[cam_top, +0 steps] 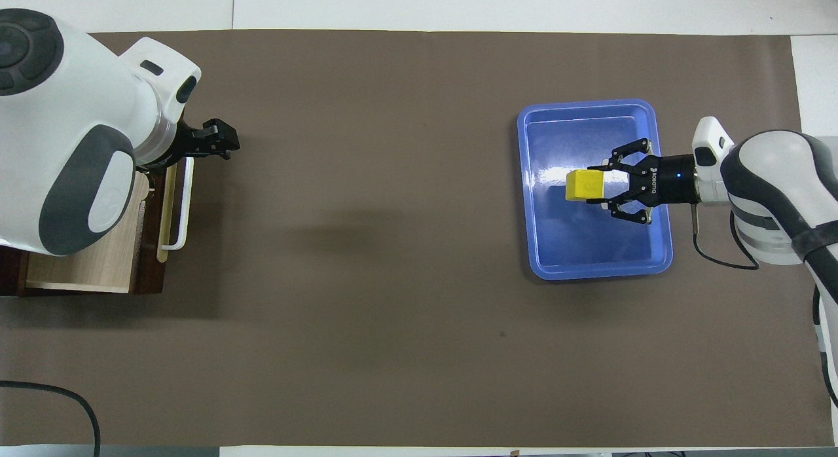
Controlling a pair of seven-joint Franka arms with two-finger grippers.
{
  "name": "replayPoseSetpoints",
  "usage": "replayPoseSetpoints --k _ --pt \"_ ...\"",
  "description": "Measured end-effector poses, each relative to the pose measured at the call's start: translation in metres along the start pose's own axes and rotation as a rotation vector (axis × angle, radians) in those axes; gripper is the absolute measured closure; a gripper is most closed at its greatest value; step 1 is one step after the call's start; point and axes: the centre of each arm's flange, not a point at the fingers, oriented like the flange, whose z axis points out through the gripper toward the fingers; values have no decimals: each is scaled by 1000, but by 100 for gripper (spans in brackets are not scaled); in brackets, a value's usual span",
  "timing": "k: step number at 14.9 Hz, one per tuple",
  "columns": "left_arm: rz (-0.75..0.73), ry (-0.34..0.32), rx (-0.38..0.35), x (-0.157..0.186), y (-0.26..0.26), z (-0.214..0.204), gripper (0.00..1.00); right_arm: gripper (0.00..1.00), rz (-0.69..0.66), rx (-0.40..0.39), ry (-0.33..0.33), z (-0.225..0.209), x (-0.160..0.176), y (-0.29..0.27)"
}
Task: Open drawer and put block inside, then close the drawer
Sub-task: 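Lift the block with the right gripper while the left gripper approaches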
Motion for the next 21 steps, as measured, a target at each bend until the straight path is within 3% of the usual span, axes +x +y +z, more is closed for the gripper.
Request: replayPoseSetpoints --k 5,11,16,21 --pt "-412 -32 -33 -8 7 -7 0 45 86 74 11 2 129 -15" --pt "-856 -86 -49 -23 27 -8 0 45 118 162 -3 59 236 -38" --pt "-1167 -100 -32 -60 75 -10 0 45 39 167 -25 110 295 -66" --pt "-1229 -111 27 -124 133 14 0 45 -63 133 -70 134 326 -82"
